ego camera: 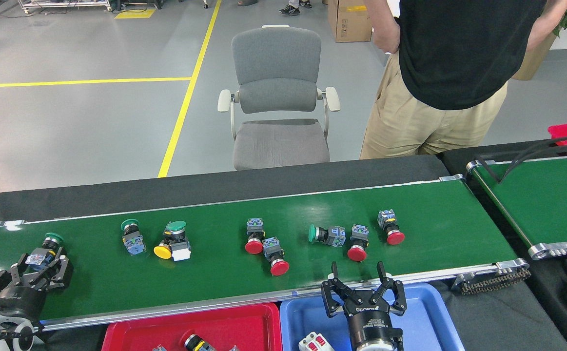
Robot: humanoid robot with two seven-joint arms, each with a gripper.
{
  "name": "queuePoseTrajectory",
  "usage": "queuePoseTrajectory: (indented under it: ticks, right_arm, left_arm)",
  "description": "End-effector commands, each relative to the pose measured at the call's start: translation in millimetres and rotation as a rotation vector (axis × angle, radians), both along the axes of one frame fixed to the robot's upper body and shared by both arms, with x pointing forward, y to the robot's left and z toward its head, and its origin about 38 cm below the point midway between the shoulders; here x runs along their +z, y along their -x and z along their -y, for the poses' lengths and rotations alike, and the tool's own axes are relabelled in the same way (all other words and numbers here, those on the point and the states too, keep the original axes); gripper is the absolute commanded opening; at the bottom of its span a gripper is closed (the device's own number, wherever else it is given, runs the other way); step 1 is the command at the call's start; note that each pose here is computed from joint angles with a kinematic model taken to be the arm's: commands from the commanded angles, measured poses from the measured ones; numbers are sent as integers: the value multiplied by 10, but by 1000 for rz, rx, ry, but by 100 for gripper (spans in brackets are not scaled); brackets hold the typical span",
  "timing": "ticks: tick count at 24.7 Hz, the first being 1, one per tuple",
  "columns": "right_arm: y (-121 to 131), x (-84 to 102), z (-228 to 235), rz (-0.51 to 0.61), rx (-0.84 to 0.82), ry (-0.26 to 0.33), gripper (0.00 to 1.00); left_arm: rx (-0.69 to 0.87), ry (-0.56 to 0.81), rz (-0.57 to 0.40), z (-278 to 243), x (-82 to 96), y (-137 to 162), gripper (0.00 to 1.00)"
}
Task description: Pick switch part from conveyor to tray
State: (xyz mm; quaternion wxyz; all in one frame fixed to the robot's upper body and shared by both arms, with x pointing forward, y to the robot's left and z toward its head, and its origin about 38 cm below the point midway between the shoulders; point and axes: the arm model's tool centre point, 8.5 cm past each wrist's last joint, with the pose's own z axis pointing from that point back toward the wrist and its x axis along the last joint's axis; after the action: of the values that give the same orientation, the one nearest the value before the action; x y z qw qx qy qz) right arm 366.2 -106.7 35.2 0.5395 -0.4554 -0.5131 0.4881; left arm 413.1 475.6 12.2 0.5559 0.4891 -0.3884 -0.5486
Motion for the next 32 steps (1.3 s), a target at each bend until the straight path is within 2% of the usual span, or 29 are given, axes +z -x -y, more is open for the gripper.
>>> queuePoseTrajectory:
  ticks: [1,5,8,9,10,12,13,14,15,17,20,23,26,28,31,32]
  right_arm:
    - [-84,94,-50,18,-3,-8,99]
    - [-163,82,28,4,-75,16,99]
    - [-242,43,92,-19,-121,35,98]
    - [-277,31,120,-27,-141,44,97]
    - [-314,26,150,-30,-156,54,91]
    - [-360,5,177,-37,-158,71,60]
    - [-365,9,173,-38,-154,69,49]
    - [-365,8,171,-37,-150,72,35]
    - [-365,16,162,-32,-145,74,28]
    - [-362,17,150,-29,-138,80,25]
    - [-310,-29,121,-36,-124,86,15]
    - [-279,-3,35,-18,-78,91,9]
    - [-170,150,-232,55,55,94,9]
    - [14,233,-480,118,230,103,9]
    - [245,365,-807,194,438,62,11]
    - [317,398,-920,208,512,49,15]
  left_arm:
    - [-55,13,2,116,-38,3,14]
    - [-255,22,79,402,139,81,9]
    - [-552,33,142,870,381,352,11]
    - [-662,43,148,1036,428,523,16]
    - [-697,29,161,1137,461,671,30]
    - [-774,8,166,1373,490,1093,69]
    - [-792,15,165,1454,476,1228,83]
    - [-804,40,160,1580,423,1394,100]
    - [-816,71,153,1711,361,1508,100]
    - [-837,102,157,1869,324,1539,100]
    - [-841,95,168,1877,356,1493,100]
    - [-795,86,179,1723,386,1455,100]
    - [-506,2,210,1214,400,1381,100]
    - [-325,-40,190,934,278,1375,100]
    - [-246,-62,158,806,170,1418,100]
    - [-244,-61,151,803,158,1425,100]
